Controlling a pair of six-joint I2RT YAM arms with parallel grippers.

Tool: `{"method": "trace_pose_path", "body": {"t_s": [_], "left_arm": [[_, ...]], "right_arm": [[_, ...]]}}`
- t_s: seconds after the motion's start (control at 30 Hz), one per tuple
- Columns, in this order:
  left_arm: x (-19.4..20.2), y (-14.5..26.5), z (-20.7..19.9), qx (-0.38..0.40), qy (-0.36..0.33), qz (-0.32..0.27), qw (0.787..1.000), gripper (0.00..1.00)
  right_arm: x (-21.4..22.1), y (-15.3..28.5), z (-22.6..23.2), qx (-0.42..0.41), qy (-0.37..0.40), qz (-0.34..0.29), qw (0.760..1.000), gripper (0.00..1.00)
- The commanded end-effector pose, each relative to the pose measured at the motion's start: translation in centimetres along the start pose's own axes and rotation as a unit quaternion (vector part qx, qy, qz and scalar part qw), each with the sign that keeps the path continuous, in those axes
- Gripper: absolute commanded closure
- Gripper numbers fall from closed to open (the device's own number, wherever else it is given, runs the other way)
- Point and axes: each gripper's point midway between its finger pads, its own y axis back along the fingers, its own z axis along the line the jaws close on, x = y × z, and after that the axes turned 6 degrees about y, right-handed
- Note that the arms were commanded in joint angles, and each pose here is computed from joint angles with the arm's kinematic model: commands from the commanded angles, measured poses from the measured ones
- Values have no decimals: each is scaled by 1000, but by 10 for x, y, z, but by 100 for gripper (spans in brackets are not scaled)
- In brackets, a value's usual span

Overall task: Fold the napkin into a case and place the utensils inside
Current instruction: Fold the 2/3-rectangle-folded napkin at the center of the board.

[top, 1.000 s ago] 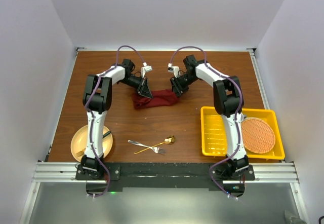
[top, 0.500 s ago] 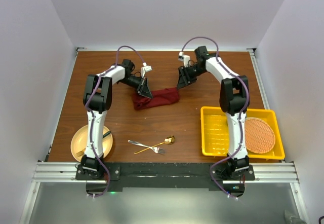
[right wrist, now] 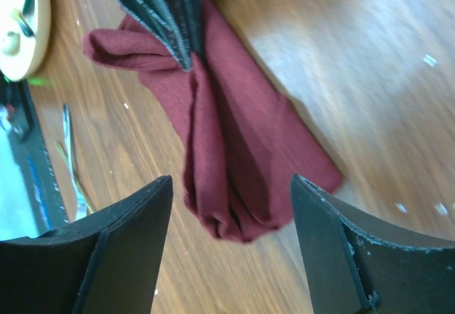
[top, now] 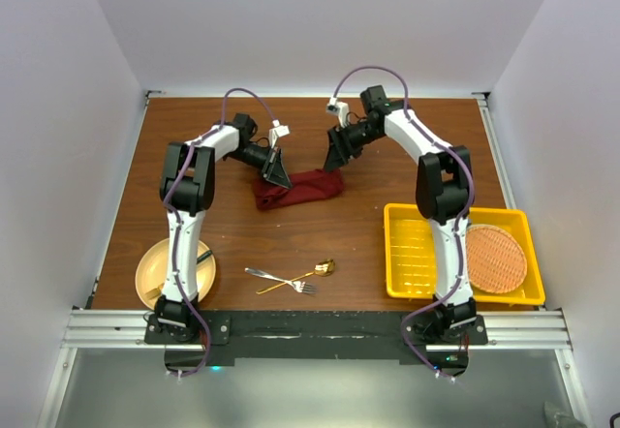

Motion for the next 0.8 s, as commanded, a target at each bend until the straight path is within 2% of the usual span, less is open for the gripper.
{"method": "trace_pose_path", "body": {"t_s": [0.0,0.3,0.43,0.5,0.63,0.67,0.77], "left_arm": [[22,2,34,-46,9,31,998,100],[20,2,33,-44,7,29,999,100],[19,2,32,-40,5,27,999,100],[19,2,31,-40,3,28,999,100],[20,3,29,-36,0,26,999,100],[19,3,28,-38,-2,25,999,100],[18,5,23,-32,-18,24,999,100]], "right_arm": [[-17,1,16,8,95,3,995,26],[-1,-13,25,-17,140,39,989,26],[7,-19,21,-13,149,55,987,40],[13,-22,11,-1,152,68,986,42],[19,-26,-1,13,159,79,984,57],[18,-26,-2,18,155,76,985,68],[19,-29,-11,44,144,67,986,84]]}}
